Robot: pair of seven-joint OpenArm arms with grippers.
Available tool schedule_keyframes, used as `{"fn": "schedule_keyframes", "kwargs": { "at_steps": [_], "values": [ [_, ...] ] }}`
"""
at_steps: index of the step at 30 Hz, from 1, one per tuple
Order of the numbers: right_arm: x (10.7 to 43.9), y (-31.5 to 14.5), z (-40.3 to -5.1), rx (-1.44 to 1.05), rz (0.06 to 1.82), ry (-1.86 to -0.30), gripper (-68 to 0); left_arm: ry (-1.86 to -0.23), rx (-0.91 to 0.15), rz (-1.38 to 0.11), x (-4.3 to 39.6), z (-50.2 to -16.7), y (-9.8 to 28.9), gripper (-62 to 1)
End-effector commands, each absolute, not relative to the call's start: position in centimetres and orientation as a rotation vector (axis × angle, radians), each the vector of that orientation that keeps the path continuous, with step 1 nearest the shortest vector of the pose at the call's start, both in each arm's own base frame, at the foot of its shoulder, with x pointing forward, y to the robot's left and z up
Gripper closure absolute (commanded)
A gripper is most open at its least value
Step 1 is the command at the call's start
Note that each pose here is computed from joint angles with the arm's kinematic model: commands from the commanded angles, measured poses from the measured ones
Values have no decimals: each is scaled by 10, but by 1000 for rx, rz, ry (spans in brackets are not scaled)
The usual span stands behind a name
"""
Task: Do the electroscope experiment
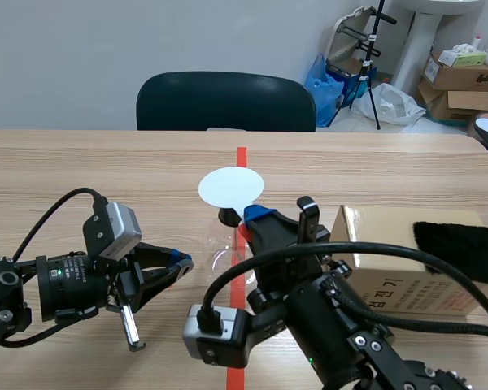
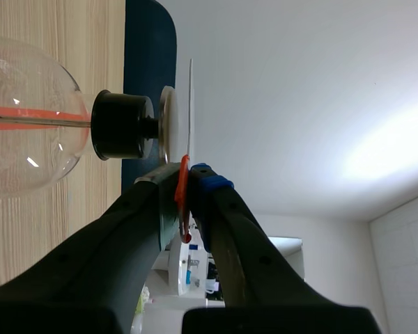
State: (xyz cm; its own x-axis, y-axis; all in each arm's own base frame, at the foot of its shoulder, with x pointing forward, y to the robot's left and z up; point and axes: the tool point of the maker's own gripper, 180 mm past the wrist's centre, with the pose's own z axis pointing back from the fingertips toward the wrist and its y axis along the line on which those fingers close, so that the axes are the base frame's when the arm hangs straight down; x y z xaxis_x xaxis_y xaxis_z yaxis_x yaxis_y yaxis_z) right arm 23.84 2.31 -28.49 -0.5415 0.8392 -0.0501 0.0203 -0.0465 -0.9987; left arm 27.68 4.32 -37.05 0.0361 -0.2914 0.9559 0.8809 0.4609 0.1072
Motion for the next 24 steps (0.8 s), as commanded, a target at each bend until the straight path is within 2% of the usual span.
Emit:
{"fn": "schedule_keyframes", "kwargs": {
  "at_steps": [1, 24],
  "values": [
    [244, 20, -275, -960, 1646, -1624, -10, -1259, -635, -979, 282, -358, 40, -32],
    [250, 10, -275, -1006, 1595, -1578, -10, -1259, -635, -979, 282, -358, 40, -32]
  ]
}}
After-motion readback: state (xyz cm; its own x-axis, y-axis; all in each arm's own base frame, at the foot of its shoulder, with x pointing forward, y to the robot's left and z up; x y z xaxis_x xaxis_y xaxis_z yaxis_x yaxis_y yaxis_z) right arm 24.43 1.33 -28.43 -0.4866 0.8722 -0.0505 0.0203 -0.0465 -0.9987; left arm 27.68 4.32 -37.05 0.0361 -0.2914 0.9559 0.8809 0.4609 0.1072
